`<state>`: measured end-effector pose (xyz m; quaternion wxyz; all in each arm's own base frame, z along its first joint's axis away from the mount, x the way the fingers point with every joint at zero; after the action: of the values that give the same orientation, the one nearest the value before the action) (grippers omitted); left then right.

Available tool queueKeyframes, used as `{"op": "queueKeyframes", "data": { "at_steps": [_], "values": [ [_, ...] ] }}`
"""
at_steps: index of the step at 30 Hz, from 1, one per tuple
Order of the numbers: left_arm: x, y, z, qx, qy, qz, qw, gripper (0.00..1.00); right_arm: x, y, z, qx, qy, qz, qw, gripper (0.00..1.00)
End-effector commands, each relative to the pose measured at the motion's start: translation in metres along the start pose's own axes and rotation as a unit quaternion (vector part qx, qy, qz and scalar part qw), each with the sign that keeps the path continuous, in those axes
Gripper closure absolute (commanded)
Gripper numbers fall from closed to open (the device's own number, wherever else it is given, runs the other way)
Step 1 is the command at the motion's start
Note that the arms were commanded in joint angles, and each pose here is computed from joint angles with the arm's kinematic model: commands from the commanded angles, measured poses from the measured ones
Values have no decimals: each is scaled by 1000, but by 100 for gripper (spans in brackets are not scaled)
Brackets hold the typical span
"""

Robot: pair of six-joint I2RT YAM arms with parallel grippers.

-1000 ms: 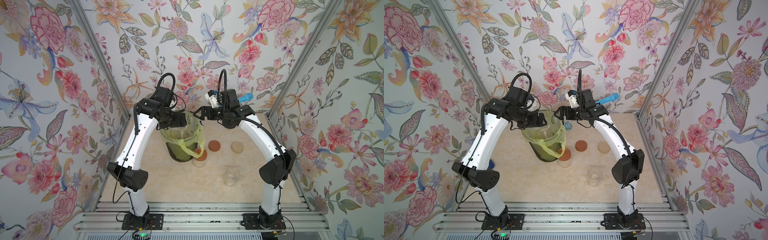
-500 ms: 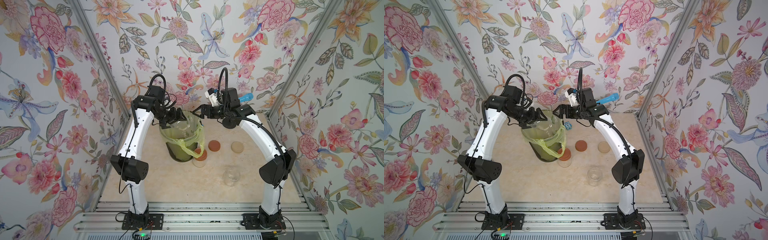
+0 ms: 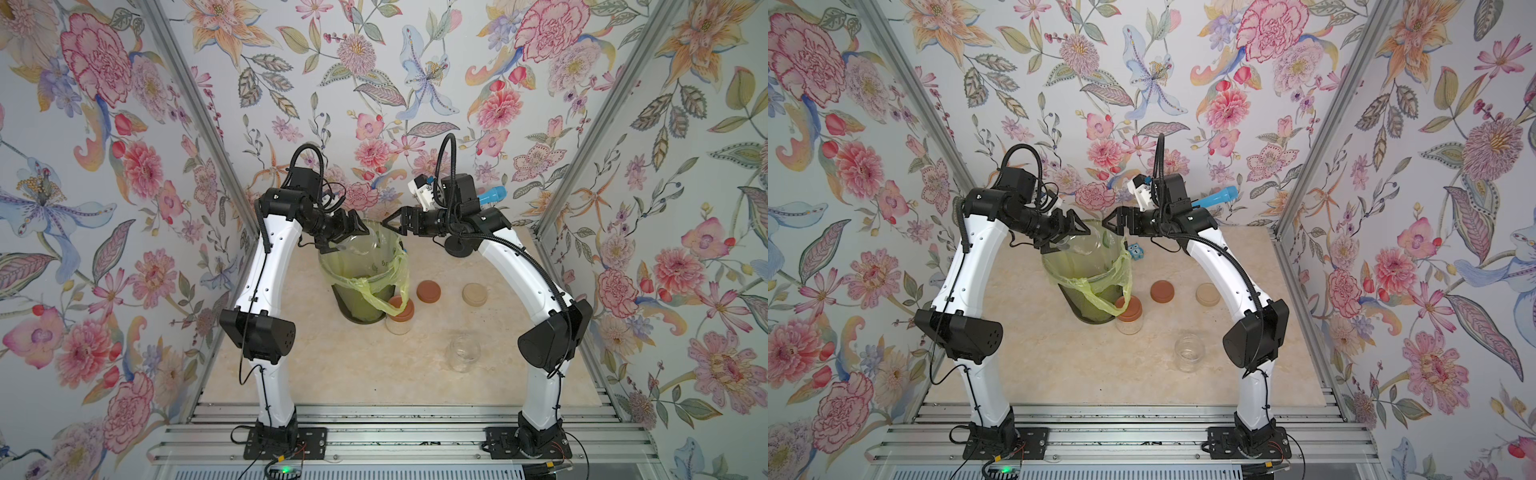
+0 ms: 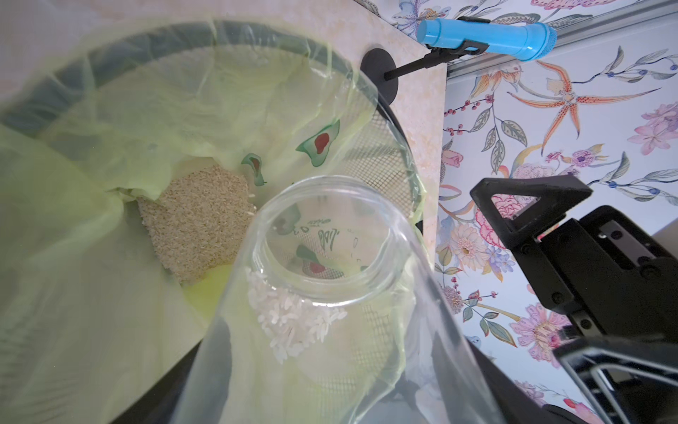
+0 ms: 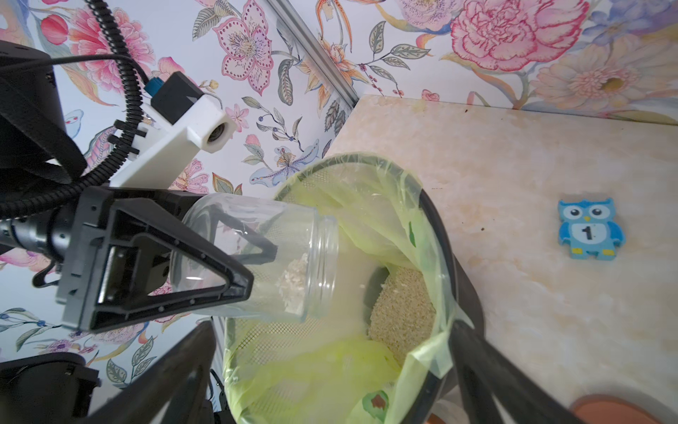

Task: Empty moldy rice from jars
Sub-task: Pour the moldy rice from the jar into the trash bin.

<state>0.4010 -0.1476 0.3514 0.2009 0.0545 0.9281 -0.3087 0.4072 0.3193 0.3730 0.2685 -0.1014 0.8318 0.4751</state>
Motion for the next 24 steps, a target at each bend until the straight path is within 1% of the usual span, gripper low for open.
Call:
{"op": "queueKeyframes", "data": {
  "at_steps": [1, 3, 6, 9, 10, 14, 15, 18, 21, 24],
  "values": [
    [-3, -13, -41, -32, -74, 73, 994, 100, -1, 15, 2, -33, 9, 27, 999, 0],
    [-6, -13, -52, -51, -107, 100, 988, 100, -1, 21, 2, -38, 10, 42, 998, 0],
    [-2, -11, -61, -71, -143, 126, 979, 100, -2, 26, 1, -46, 14, 77, 996, 0],
    [4, -2, -65, -108, -167, 142, 970, 100, -1, 35, 1, -56, 19, 108, 992, 0],
    [6, -1, -66, -111, -174, 145, 968, 100, 0, 37, 2, -59, 21, 119, 991, 0],
    [14, -13, -74, -94, -246, 180, 948, 100, 5, 52, 10, -77, 42, 167, 982, 0],
    [13, -16, -77, -85, -271, 192, 939, 100, 7, 54, 14, -81, 50, 182, 979, 0],
    [15, -21, -83, -70, -318, 219, 920, 100, 13, 62, 20, -93, 74, 217, 969, 0],
    [15, -27, -81, -59, -337, 248, 907, 100, 17, 67, 24, -98, 88, 242, 961, 0],
    [13, -30, -78, -62, -345, 274, 896, 100, 21, 66, 29, -97, 101, 269, 953, 0]
  ]
}}
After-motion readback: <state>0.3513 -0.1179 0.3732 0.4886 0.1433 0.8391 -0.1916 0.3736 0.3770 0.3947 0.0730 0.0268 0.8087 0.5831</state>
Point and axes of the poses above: each gripper's point midway between its finger pads, its own z axis out along the fingers, its own y axis along the line the jaws close on, x = y × z, the point moved 4 cm from there along -z, back along the fingers, and after that the axes turned 12 degrees about z, right-handed, at the moved point
